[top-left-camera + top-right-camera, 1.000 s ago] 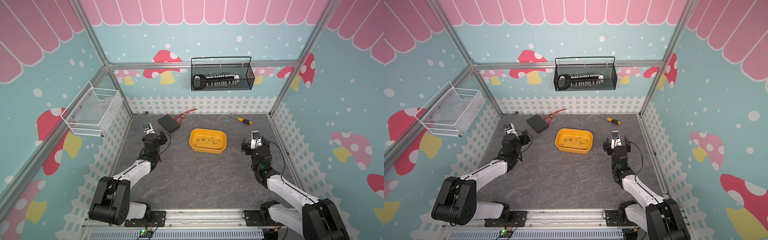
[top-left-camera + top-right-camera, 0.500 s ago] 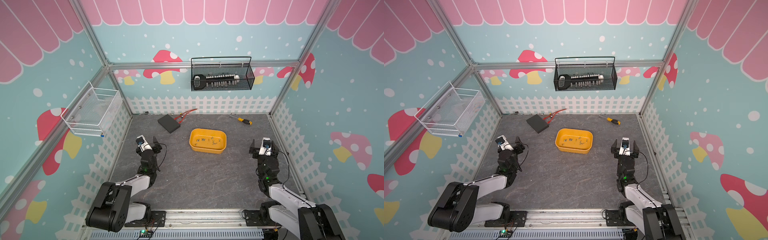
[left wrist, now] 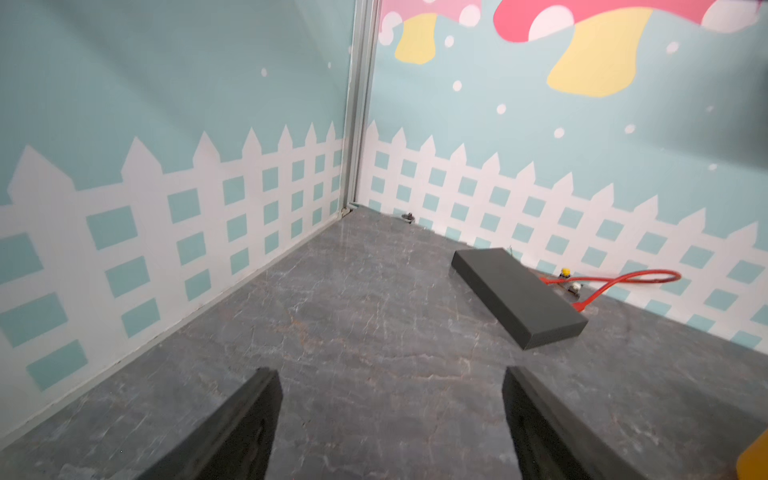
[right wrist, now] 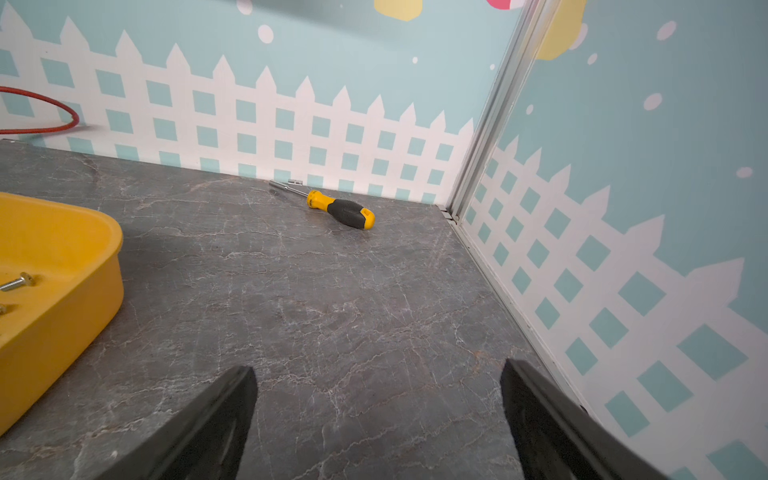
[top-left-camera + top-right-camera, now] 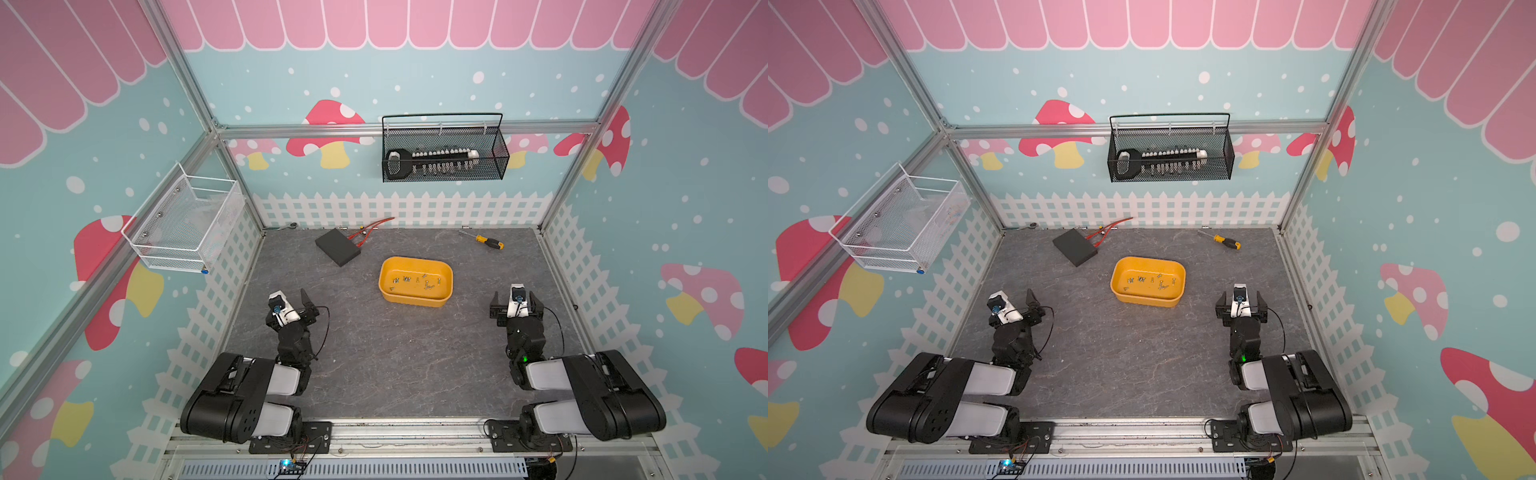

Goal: Put the screws on the desktop into the storage box
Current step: Reset both arms

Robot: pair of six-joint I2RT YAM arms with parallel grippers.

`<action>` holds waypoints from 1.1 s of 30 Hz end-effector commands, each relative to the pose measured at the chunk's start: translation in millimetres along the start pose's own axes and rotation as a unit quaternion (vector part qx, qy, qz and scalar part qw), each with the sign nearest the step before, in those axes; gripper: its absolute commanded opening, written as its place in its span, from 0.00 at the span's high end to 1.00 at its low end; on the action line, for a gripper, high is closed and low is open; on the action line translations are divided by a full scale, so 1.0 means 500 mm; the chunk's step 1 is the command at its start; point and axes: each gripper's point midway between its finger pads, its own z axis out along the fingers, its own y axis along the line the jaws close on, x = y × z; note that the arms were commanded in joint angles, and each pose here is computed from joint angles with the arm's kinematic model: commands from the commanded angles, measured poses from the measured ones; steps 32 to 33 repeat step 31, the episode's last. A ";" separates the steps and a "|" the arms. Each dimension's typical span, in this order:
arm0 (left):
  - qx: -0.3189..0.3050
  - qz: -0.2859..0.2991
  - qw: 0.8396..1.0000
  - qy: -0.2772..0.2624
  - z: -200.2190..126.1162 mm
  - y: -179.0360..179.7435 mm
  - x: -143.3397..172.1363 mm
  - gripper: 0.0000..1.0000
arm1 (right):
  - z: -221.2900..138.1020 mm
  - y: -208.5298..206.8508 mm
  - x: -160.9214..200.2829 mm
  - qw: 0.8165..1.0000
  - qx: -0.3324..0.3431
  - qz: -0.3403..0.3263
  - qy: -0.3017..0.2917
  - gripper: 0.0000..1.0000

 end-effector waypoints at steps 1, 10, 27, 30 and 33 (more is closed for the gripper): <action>0.052 -0.012 0.998 -0.034 0.022 -0.038 -0.047 0.09 | 0.014 0.001 -0.042 0.999 -0.013 0.003 -0.036 0.03; 0.129 0.034 0.991 0.009 0.046 -0.106 0.000 0.01 | 0.044 -0.009 -0.015 0.999 -0.029 0.030 -0.014 0.01; 0.122 0.038 0.992 0.001 0.050 -0.103 -0.002 0.01 | 0.043 -0.009 -0.015 0.999 -0.028 0.029 -0.016 0.01; 0.123 0.037 0.992 0.002 0.050 -0.104 -0.002 0.01 | 0.042 -0.010 -0.015 0.999 -0.027 0.029 -0.018 0.01; 0.122 0.037 0.992 0.002 0.050 -0.103 -0.002 0.01 | 0.042 -0.009 -0.015 0.999 -0.028 0.029 -0.017 0.01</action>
